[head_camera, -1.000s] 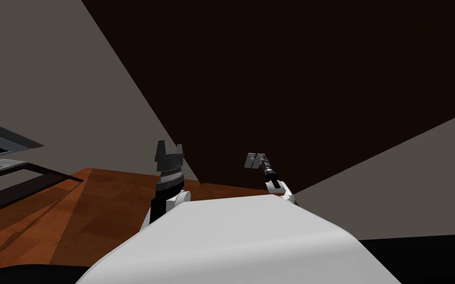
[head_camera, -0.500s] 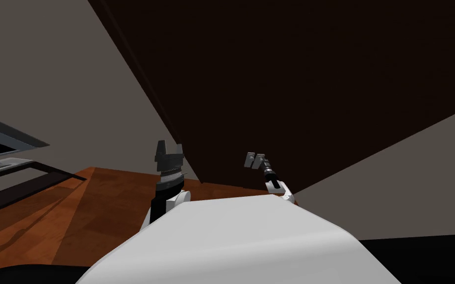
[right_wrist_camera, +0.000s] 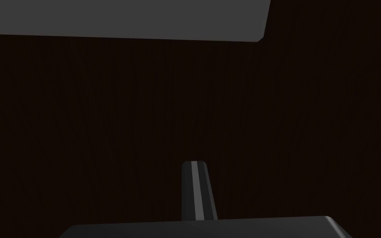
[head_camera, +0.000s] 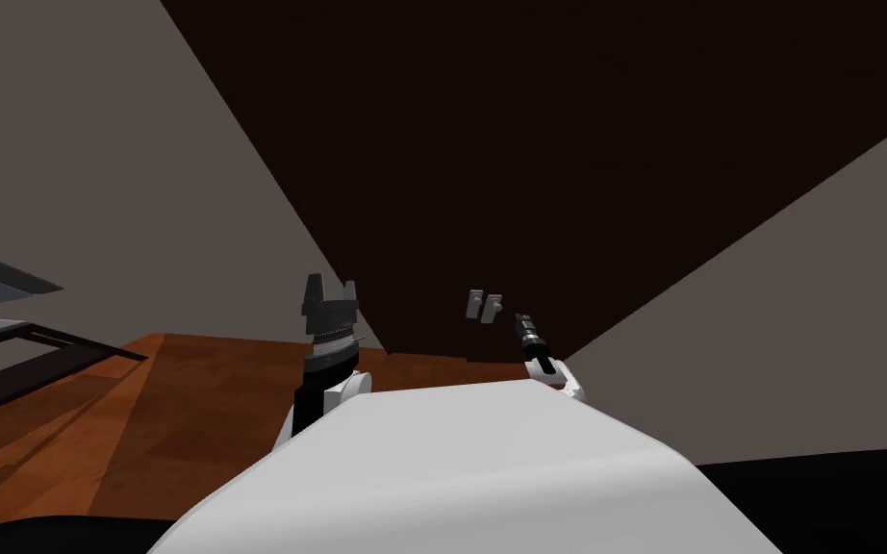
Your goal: Pull the door open
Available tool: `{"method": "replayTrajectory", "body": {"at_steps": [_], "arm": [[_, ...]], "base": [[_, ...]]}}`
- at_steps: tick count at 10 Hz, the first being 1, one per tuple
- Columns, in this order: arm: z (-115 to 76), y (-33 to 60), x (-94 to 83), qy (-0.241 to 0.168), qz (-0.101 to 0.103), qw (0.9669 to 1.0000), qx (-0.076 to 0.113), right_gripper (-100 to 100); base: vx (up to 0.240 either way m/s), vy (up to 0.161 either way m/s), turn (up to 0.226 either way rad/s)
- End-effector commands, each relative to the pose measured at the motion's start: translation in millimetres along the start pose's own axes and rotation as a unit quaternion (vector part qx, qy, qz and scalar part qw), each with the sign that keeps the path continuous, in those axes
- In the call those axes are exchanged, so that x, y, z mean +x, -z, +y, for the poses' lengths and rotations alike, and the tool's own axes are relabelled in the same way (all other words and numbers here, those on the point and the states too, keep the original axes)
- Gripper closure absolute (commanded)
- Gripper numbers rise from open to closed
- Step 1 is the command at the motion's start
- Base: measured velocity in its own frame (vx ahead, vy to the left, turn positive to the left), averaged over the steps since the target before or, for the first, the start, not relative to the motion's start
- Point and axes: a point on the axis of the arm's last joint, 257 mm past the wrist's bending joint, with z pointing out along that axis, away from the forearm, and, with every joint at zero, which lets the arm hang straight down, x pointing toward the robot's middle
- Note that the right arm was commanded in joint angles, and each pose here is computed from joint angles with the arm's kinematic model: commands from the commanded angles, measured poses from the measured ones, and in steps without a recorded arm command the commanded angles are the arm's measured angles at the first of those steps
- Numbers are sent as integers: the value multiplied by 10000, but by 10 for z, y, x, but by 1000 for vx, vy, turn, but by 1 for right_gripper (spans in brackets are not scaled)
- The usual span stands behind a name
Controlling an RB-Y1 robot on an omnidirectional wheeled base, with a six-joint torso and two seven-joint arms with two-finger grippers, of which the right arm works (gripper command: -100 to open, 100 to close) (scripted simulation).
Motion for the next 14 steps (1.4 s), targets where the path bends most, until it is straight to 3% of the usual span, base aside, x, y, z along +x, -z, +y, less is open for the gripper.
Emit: {"method": "replayTrajectory", "body": {"at_steps": [1, 6, 7, 8, 10, 12, 14], "arm": [[27, 15, 79, -24, 91, 9999, -46, -100], [165, 50, 472, -153, 495, 9983, -257, -100], [140, 49, 424, -133, 437, 9987, -224, -100], [41, 102, 193, -61, 251, 9996, -106, -100], [-59, 152, -63, 22, 33, 10000, 19, -100], [-74, 141, -111, 38, -22, 10000, 34, -100], [-30, 86, -10, 9, 44, 10000, -27, -100]], "base": [[-179, 18, 47], [-188, 87, 75], [-78, 38, 8], [-20, -48, -183], [16, -117, -148], [136, -92, -15], [180, -19, 50]]}}
